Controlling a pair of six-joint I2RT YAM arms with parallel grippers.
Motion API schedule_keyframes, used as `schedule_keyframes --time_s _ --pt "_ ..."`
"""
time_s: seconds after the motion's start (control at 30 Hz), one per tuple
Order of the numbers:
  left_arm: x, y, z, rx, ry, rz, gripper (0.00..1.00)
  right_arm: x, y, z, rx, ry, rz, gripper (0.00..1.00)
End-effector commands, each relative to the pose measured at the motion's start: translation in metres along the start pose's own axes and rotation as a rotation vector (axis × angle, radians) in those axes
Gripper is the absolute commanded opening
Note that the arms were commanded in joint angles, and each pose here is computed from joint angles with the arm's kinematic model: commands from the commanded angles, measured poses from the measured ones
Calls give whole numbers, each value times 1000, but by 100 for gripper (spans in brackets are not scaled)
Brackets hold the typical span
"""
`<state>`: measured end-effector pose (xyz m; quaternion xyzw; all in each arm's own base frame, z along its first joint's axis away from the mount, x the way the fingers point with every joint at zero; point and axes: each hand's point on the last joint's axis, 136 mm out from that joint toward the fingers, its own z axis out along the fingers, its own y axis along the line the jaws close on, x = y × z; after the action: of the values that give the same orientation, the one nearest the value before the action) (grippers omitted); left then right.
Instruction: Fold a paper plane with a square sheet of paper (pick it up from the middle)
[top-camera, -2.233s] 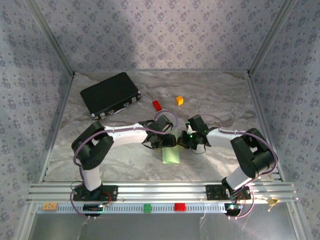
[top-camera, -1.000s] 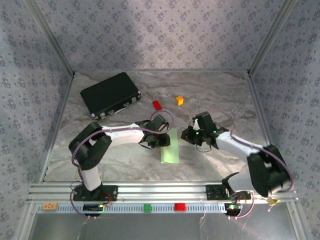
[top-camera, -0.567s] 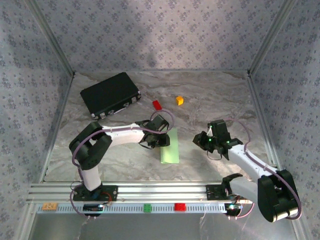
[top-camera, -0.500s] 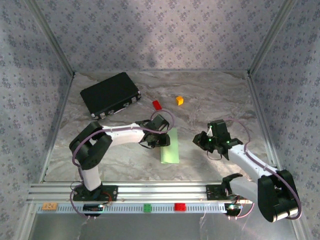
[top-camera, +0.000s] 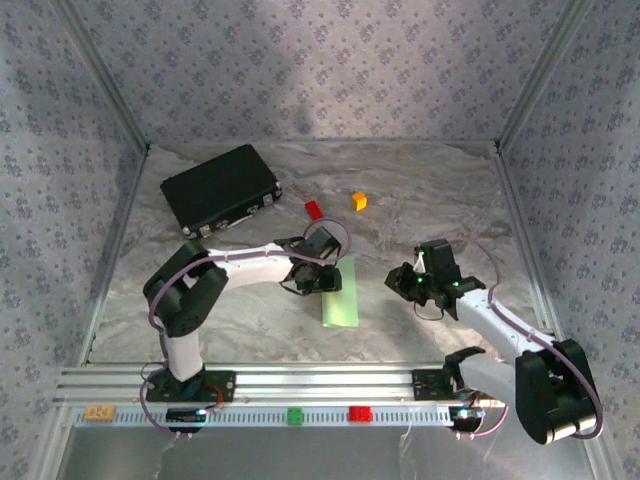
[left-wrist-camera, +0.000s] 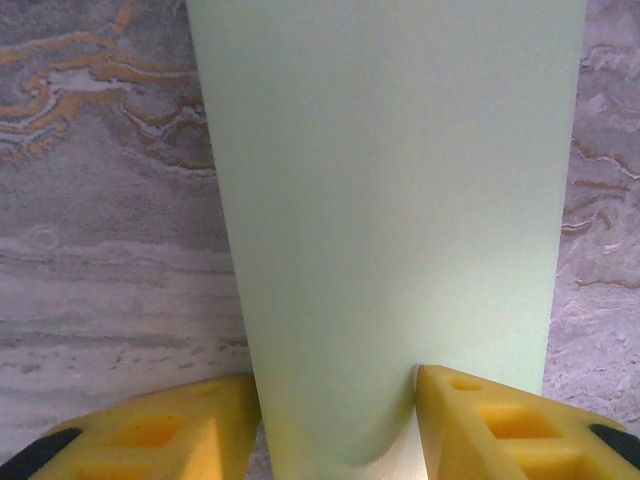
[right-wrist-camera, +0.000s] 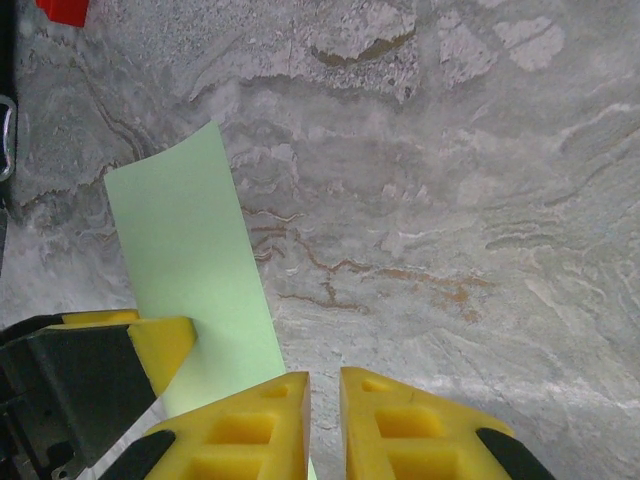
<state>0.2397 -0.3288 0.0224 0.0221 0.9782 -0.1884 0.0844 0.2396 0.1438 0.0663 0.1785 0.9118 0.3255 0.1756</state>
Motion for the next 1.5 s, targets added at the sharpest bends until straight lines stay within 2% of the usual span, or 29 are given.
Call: schedule_keyframes --time_s 0.0,0.4,0.8,1.23,1.4,1.47 --pt "15 18 30 -57 56 26 47 4 -2 2 -2 18 18 17" --pt "18 21 35 -73 65 28 48 10 9 10 -28 55 -17 16" --pt "18 21 36 -71 66 29 47 28 46 39 -60 156 -148 0" --pt "21 22 39 -71 67 30 47 42 69 79 -80 268 -205 0" --pt "22 22 39 -70 69 31 47 48 58 91 -31 301 -198 0" --pt "22 21 39 -68 68 30 47 51 42 95 30 307 -192 0"
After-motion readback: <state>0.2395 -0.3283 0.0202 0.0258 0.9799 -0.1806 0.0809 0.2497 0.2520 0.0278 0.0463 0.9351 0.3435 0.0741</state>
